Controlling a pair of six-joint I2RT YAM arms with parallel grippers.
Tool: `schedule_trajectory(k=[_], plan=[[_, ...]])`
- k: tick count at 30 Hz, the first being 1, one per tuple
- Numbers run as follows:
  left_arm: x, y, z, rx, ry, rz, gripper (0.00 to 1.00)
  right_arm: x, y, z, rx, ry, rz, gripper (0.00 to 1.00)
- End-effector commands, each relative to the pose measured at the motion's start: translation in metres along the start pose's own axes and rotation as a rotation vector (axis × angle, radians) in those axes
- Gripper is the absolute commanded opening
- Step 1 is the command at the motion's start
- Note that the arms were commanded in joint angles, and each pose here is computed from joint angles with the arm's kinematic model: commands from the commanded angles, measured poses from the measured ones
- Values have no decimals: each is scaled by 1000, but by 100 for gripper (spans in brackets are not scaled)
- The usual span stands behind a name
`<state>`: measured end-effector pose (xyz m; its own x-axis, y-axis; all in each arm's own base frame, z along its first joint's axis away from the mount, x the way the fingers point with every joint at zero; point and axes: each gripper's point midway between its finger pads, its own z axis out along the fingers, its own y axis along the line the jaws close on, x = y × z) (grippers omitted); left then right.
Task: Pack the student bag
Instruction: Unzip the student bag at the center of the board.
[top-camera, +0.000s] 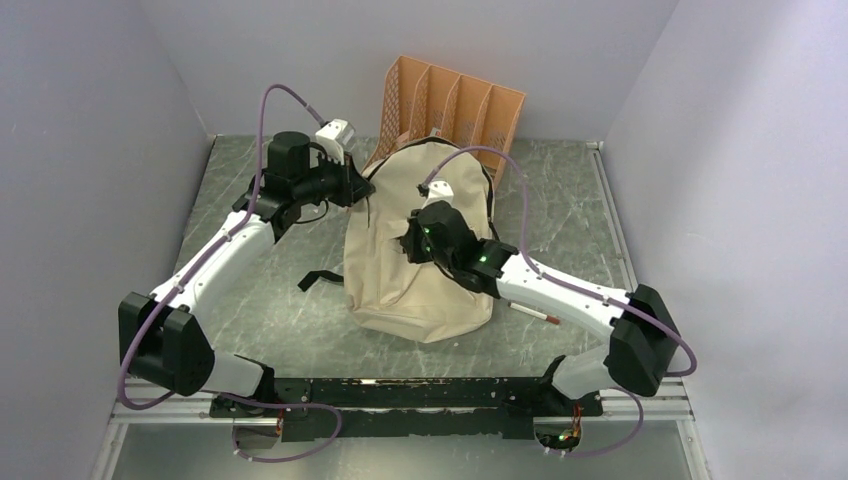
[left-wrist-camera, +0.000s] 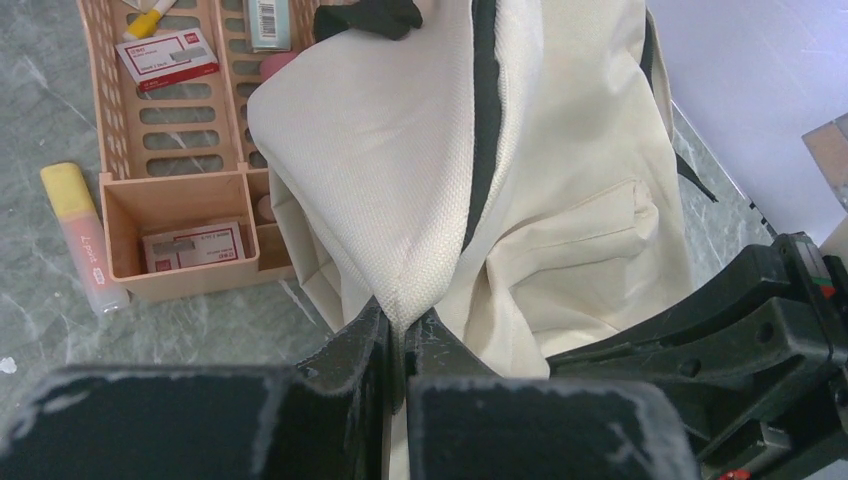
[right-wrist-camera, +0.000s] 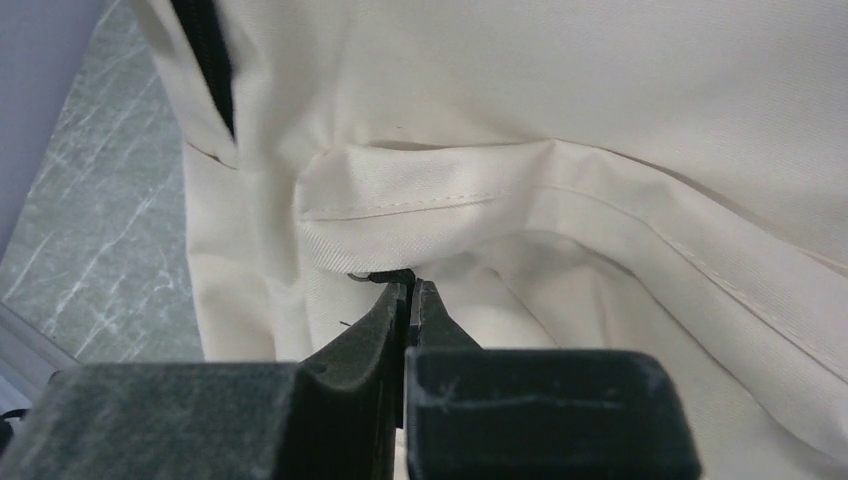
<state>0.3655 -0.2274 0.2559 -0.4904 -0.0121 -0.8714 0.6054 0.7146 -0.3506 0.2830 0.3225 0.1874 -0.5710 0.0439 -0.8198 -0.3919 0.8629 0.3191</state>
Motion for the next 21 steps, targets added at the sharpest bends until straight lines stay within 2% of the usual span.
schedule_trajectory(k=[1,11,17,21], plan=[[-63,-20,-22,8,-179,92,5,-1,-39,-9,110,-11,-15,0],[-79,-24,-30,0,-224,89,5,11,-83,-17,141,34,-9,0],[-79,-19,-32,-21,-224,91,5,2,-116,-37,232,16,-35,0],[-77,-17,-32,-22,-223,85,5,1,-124,-50,211,10,-27,0]])
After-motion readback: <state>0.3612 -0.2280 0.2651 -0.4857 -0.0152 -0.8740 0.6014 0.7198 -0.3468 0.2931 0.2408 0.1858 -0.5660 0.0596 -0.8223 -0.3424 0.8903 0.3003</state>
